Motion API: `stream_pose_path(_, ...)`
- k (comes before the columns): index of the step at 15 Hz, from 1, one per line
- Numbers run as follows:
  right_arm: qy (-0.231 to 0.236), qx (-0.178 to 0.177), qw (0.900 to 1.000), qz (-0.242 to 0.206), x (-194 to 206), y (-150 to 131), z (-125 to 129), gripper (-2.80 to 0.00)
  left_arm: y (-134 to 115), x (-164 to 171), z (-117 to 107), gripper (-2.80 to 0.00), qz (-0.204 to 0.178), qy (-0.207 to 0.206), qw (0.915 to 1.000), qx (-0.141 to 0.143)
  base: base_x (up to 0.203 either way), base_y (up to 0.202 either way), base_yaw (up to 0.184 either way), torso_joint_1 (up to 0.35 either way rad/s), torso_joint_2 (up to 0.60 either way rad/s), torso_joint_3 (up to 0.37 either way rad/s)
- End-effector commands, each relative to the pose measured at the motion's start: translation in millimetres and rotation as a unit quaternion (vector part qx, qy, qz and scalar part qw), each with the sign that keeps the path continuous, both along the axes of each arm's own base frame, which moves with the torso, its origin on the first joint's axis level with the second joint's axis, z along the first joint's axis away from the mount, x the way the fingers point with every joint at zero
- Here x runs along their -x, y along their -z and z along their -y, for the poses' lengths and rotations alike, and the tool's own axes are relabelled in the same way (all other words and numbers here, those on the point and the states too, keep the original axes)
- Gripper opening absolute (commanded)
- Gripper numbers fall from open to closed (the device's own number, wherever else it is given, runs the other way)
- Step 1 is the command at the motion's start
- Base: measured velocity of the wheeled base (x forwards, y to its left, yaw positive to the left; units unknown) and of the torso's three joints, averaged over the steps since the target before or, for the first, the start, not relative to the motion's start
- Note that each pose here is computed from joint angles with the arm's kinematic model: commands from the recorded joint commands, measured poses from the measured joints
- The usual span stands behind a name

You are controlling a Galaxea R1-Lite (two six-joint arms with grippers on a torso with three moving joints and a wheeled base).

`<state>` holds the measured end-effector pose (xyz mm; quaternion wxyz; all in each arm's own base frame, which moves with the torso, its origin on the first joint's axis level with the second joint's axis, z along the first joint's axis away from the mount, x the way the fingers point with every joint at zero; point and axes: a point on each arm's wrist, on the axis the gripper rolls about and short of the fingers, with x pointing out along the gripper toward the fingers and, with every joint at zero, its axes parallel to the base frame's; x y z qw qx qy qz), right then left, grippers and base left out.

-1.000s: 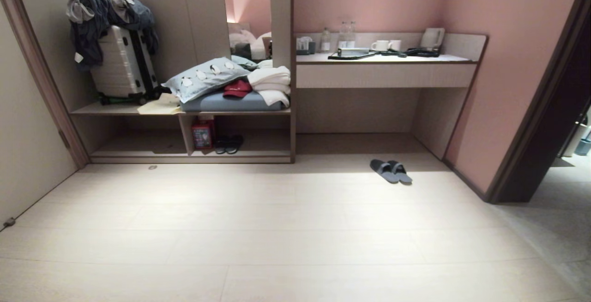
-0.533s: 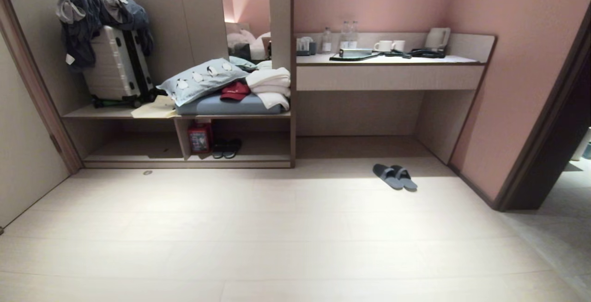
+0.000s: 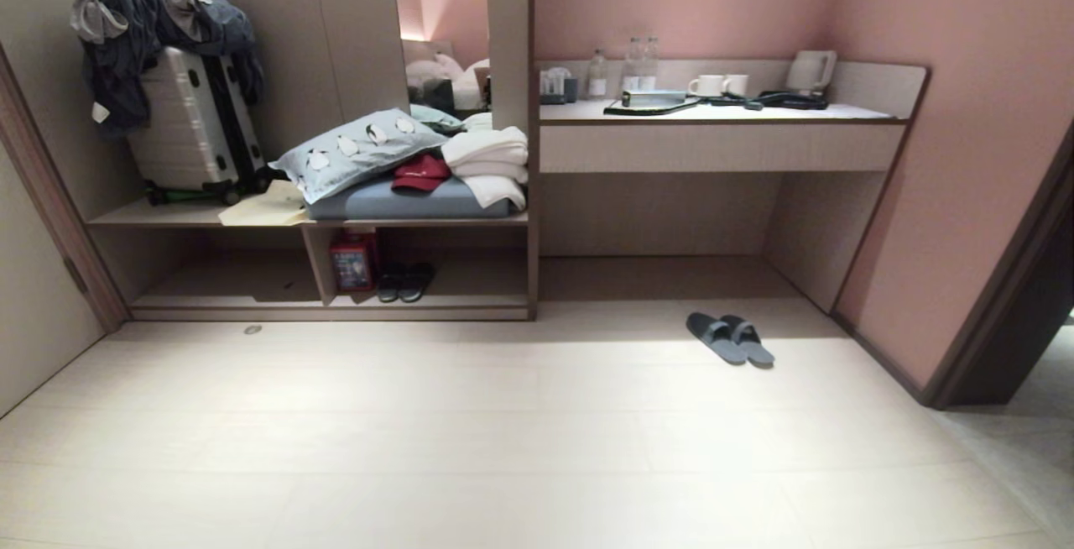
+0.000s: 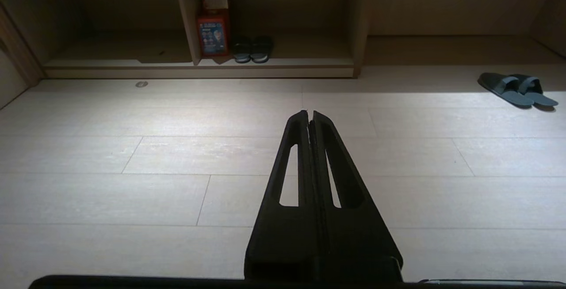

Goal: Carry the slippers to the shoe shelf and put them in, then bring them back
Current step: Pick up the slippers on the floor

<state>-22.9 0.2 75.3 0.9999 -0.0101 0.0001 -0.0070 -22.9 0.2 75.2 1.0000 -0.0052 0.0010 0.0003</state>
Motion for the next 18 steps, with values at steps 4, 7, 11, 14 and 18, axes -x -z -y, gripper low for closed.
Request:
stream_pose_path(4, 0.0, 0.001, 1.0, 0.0, 0.0, 0.5, 0.0, -2.8, 0.4, -0.2, 0.0, -2.8, -0.001, 0.0, 1.0, 0.001, 0.195, 0.0, 0.001, 0.001, 0.0, 0.002)
stream_pose_path(7, 0.0, 0.001, 1.0, 0.0, 0.0, 0.5, 0.0, -2.8, 0.4, -0.2, 0.0, -2.8, -0.001, 0.0, 1.0, 0.001, 0.196, 0.0, -0.002, 0.003, 0.0, 0.002)
stream_pose_path(11, 0.0, 0.001, 1.0, 0.0, 0.0, 0.5, 0.0, -2.8, 0.4, -0.2, 0.0, -2.8, -0.001, 0.0, 1.0, 0.001, 0.194, 0.0, 0.0, 0.001, 0.0, 0.001)
stream_pose_path(14, 0.0, 0.001, 1.0, 0.0, 0.0, 0.5, 0.0, -2.8, 0.4, -0.2, 0.0, -2.8, -0.001, 0.0, 1.0, 0.001, 0.194, 0.0, 0.001, 0.002, 0.0, 0.001)
stream_pose_path(18, 0.0, 0.001, 1.0, 0.0, 0.0, 0.5, 0.0, -2.8, 0.4, -0.2, 0.0, -2.8, -0.001, 0.0, 1.0, 0.001, 0.194, 0.0, 0.002, 0.001, 0.0, 0.002)
